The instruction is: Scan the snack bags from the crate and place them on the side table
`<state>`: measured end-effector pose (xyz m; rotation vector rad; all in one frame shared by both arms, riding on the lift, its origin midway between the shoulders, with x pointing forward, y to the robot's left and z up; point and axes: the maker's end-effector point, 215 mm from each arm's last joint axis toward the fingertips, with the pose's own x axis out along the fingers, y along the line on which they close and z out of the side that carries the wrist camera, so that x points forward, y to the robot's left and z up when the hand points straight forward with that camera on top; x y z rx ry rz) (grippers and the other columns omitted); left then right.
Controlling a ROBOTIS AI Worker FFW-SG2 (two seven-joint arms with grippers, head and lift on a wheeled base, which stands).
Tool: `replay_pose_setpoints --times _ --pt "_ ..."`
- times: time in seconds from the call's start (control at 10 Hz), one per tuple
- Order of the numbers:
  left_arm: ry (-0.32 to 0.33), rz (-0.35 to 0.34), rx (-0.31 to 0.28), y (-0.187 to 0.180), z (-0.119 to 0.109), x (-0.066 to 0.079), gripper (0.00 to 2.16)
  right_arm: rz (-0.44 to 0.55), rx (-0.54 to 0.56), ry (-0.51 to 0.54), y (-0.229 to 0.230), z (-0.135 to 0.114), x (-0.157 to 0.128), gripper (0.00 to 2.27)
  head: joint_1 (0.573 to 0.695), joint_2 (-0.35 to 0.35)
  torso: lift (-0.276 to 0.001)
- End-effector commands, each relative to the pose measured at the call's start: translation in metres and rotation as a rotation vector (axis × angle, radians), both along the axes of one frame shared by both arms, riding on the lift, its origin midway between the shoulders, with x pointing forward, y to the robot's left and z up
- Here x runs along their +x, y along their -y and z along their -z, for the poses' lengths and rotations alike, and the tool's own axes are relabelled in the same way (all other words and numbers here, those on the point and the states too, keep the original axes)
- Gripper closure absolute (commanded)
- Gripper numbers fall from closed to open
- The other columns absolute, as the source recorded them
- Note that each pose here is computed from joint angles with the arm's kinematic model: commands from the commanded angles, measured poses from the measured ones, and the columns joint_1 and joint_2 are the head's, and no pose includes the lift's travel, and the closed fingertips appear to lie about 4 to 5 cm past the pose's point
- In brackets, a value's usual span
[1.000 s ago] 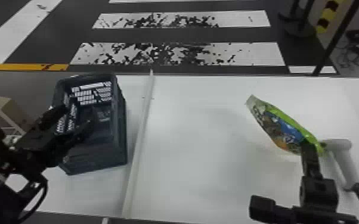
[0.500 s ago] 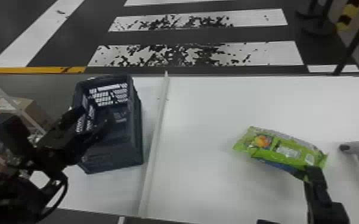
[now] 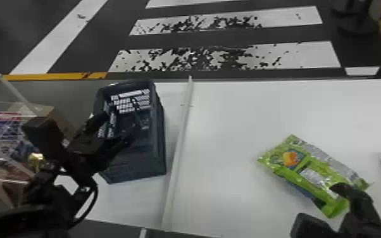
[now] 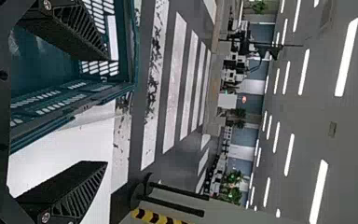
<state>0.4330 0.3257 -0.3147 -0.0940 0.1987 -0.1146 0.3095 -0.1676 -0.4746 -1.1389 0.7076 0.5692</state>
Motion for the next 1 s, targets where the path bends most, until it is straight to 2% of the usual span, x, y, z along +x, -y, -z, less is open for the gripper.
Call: replay_pose_setpoints --times 0.0,0.2,0.3,0.4,0.5,0.6,0.8,0.9 --pt "-0.010 -0.013 0.036 0.013 0.003 0.005 0.08 0.029 0.186 -0.083 -0.020 -0.012 -0.004 0.05 0.695 0.239 -0.094" --pt "-0.021 -0.019 0.074 0.030 0.008 0.010 0.08 0.057 0.393 -0.151 -0.045 -0.028 -0.001 0.13 0.695 0.260 -0.094" --pt "-0.023 -0.012 0.072 0.037 0.010 0.011 0.08 0.077 0.482 -0.150 -0.051 -0.039 0.011 0.56 0.695 0.262 -0.094" --pt "-0.024 -0.009 0.072 0.039 0.011 0.011 0.08 0.122 0.564 -0.134 -0.049 -0.050 0.026 1.29 0.695 0.260 -0.094" --pt "-0.029 -0.008 0.071 0.039 0.013 0.011 0.08 0.165 0.583 -0.078 -0.036 -0.058 0.044 1.69 0.695 0.252 -0.094" --pt "-0.035 -0.007 0.072 0.038 0.016 0.011 0.08 0.196 0.616 -0.049 -0.027 -0.063 0.055 1.97 0.695 0.234 -0.094" --pt "-0.040 -0.004 0.066 0.039 0.020 0.010 0.08 0.268 0.673 -0.037 -0.005 -0.058 0.069 2.20 0.695 0.198 -0.094" --pt "-0.049 -0.003 0.064 0.039 0.024 0.010 0.08 0.285 0.662 -0.047 0.005 -0.047 0.070 2.21 0.695 0.190 -0.094"
